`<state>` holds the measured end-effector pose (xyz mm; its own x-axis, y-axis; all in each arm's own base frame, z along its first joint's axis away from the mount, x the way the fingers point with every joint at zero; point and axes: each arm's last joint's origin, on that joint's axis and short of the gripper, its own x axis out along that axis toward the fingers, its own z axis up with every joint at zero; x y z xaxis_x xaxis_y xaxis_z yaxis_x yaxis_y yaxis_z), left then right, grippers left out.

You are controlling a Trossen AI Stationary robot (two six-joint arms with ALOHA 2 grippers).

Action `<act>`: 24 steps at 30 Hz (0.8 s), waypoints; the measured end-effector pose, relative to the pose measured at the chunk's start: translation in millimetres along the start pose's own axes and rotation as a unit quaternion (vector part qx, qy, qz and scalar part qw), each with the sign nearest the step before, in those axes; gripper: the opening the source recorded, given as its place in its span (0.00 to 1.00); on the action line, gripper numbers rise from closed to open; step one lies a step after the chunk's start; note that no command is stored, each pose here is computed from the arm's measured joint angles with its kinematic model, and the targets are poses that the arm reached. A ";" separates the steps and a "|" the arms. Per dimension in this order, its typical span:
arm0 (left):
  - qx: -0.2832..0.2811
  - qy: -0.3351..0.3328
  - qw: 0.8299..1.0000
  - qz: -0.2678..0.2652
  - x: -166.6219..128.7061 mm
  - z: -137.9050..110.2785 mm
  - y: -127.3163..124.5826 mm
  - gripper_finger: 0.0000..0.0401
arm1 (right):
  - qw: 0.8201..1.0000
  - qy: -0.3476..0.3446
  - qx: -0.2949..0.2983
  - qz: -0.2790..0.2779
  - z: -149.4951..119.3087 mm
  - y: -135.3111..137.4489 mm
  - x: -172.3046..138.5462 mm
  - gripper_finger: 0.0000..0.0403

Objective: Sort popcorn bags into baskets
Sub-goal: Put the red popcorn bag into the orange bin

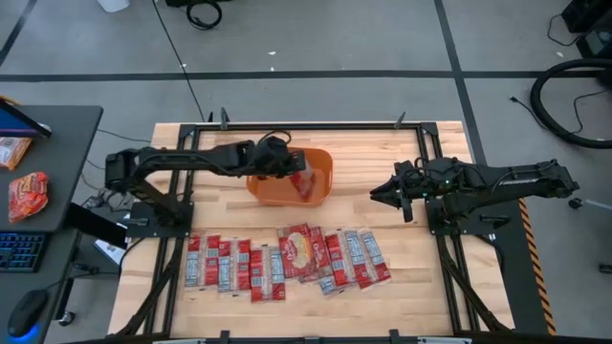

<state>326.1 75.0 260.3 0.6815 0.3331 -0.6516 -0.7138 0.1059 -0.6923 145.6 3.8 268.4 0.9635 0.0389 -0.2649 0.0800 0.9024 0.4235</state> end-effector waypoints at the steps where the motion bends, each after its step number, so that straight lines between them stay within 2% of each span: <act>1: -0.005 -0.003 1.000 0.001 3.3 -0.8 0.4 0.03 | 1.000 -0.003 0.000 0.001 0.5 0.3 0.0 0.22; 5: 0.007 -0.002 1.000 0.025 6.0 -7.0 3.7 0.03 | 1.000 -0.006 0.008 0.003 1.3 0.6 0.0 0.22; 8: 0.047 0.014 0.997 0.058 4.2 -14.7 9.3 0.07 | 1.000 -0.010 0.011 0.005 1.9 0.9 -0.1 0.22; 16: 0.142 0.054 0.980 0.128 -10.0 -22.3 12.7 0.35 | 1.000 -0.012 0.009 0.006 2.3 1.1 0.0 0.22; 20: 0.220 0.054 0.966 0.123 -20.9 -23.0 -1.1 0.44 | 1.000 -0.010 0.009 0.005 2.0 1.0 0.0 0.22; 22: 0.282 0.061 0.953 0.093 -26.9 -27.2 -13.3 0.45 | 1.000 -0.008 0.009 0.004 1.5 0.7 0.0 0.22; 24: 0.355 0.074 0.931 0.046 -31.6 -35.3 -24.5 0.45 | 1.000 -0.002 0.009 0.001 0.4 0.2 0.0 0.22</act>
<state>327.8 28.8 287.0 0.5893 0.2451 -0.7698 -0.6614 0.6935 -0.2855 145.8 3.8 268.8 0.9647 0.0391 -0.2603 0.0823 0.8945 0.4395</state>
